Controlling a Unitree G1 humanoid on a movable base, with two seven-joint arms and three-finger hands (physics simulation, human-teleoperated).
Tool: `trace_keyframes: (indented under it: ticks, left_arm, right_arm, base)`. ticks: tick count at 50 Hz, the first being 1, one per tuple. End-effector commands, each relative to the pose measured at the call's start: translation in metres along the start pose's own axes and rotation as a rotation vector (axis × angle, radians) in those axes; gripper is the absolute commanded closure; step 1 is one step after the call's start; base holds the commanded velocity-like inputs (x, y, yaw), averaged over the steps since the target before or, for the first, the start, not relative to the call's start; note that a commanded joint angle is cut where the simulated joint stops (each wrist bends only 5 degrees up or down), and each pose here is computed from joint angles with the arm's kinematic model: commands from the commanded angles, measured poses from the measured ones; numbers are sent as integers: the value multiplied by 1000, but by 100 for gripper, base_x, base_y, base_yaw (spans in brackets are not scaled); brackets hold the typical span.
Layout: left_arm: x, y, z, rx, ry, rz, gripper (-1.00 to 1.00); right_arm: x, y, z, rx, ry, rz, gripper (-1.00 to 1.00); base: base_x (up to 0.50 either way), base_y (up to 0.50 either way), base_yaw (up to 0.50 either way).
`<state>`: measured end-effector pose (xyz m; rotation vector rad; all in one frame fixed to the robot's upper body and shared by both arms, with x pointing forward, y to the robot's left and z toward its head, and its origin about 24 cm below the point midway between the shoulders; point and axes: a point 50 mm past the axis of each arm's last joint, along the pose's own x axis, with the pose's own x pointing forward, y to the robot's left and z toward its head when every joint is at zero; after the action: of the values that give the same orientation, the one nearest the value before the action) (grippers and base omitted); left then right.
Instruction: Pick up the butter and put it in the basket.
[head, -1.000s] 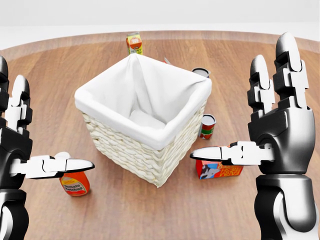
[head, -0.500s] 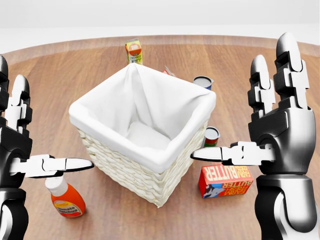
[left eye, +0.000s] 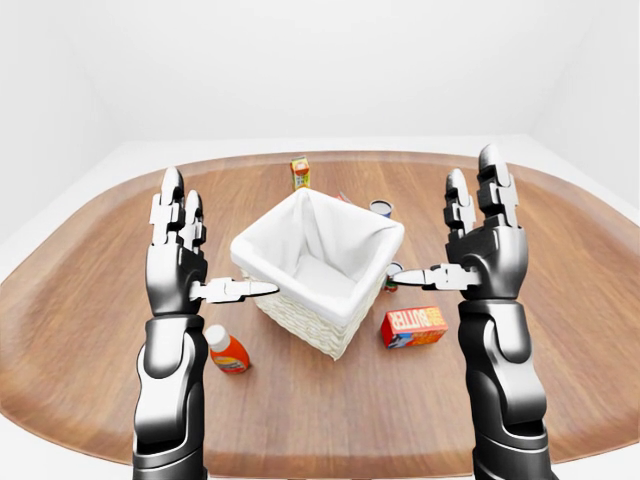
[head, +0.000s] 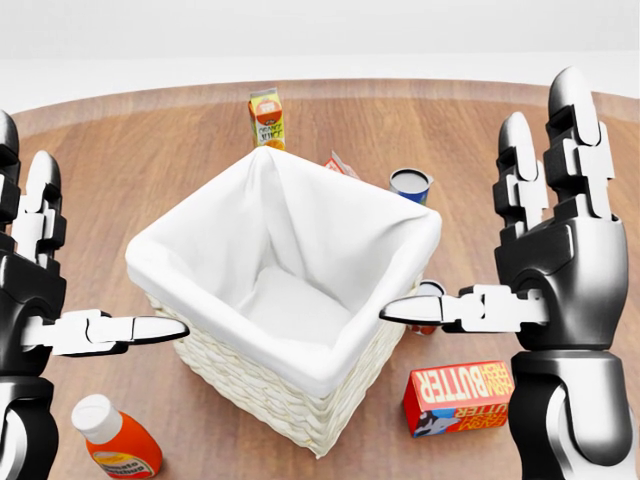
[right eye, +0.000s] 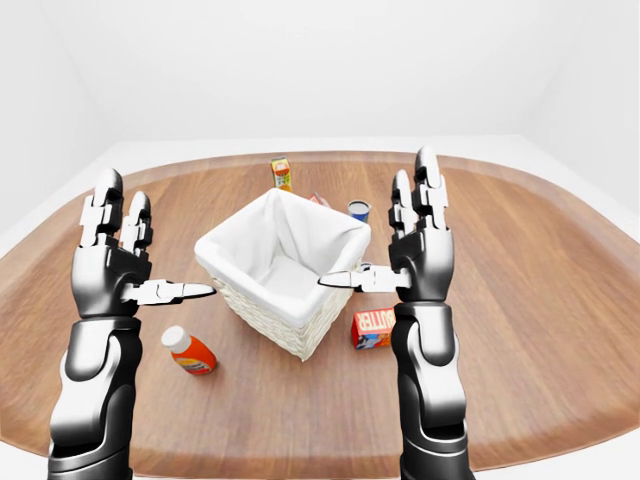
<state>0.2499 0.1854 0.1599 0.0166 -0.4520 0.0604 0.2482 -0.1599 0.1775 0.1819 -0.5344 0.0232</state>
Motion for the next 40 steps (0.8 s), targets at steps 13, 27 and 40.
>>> trace_keyframes:
  ticks: [13,27,40]
  left_arm:
    - [-1,-1,1,-1,-4,3,-100]
    - [0,-1,3,-1,-14,5,-100]
    - [-2,0,0,-2,2,11,-100]
  right_arm:
    - [3,-3,-8,-75,32,37,-100]
    - [-3,-48,-51,-632,285,394,-100]
    - [-30,-53,-64,-714,467,583,-100]
  base:
    - [0,0,0]
    - [0,0,0]
    - [0,0,0]
